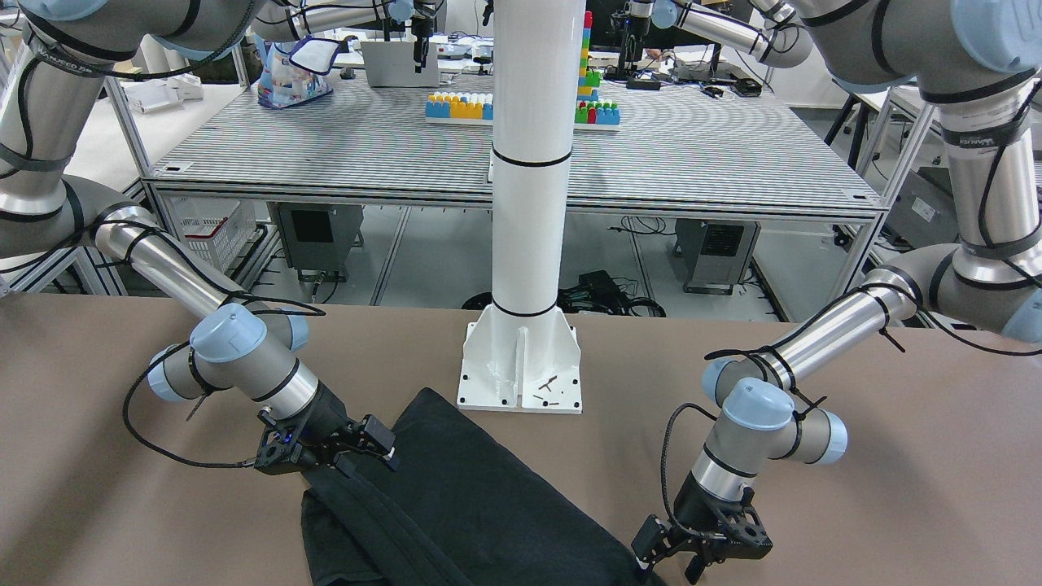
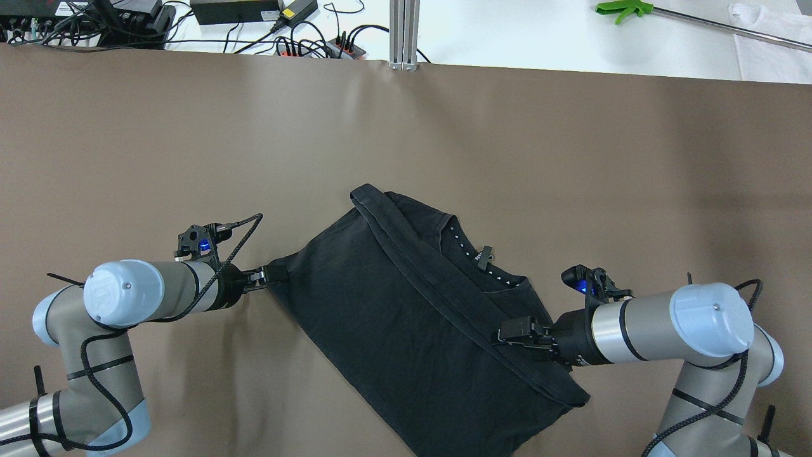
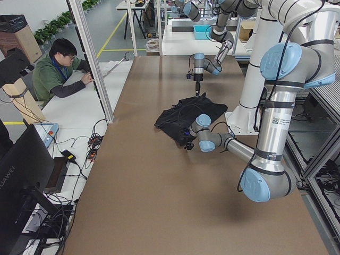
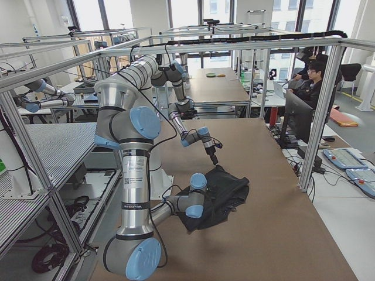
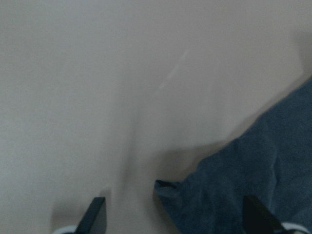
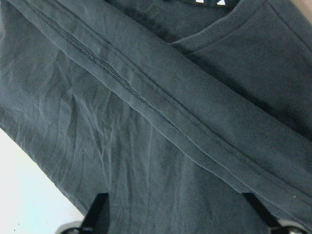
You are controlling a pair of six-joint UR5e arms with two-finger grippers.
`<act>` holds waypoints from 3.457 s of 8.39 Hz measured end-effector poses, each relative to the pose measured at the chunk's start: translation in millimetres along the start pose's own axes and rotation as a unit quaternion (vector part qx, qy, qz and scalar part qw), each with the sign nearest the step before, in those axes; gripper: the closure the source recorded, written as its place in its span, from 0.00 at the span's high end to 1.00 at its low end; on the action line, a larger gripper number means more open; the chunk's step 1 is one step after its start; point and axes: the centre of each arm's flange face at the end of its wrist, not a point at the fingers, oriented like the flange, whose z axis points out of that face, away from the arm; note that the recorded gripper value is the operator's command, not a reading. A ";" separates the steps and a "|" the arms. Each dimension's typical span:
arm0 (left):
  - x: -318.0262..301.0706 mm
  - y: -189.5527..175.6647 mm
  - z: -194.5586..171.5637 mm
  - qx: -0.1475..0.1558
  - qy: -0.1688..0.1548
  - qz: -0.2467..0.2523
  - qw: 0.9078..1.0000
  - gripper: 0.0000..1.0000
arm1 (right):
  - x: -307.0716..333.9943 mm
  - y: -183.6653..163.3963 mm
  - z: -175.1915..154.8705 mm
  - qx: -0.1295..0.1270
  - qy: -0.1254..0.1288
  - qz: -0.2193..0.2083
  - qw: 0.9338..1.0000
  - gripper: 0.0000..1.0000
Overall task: Fold clothes
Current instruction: 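Hold the corner with the left gripper while the right gripper holds its edge, then lift the corner with the left gripper and fold it over toward the right gripper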
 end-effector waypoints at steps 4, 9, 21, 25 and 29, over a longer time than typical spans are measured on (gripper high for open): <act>5.8 6.2 4.3 0.000 0.001 -0.006 1.000 0.25 | 1.9 -0.7 1.4 0.000 0.002 0.001 1.000 0.94; 22.5 6.2 7.8 0.000 0.010 -0.014 1.000 0.00 | 2.8 -1.3 1.4 0.001 0.003 0.001 1.000 0.94; 128.5 -180.6 69.4 0.103 -0.019 0.017 0.994 0.00 | 4.6 -5.8 1.4 0.026 0.003 0.003 1.000 0.94; 207.0 -211.3 93.9 0.137 -0.029 0.023 0.990 0.26 | 4.3 -5.6 0.7 0.027 0.002 0.002 1.000 0.94; 206.6 -222.5 96.8 0.163 -0.040 0.026 0.985 1.00 | 0.1 -7.8 1.1 0.053 -0.005 -0.003 0.999 0.94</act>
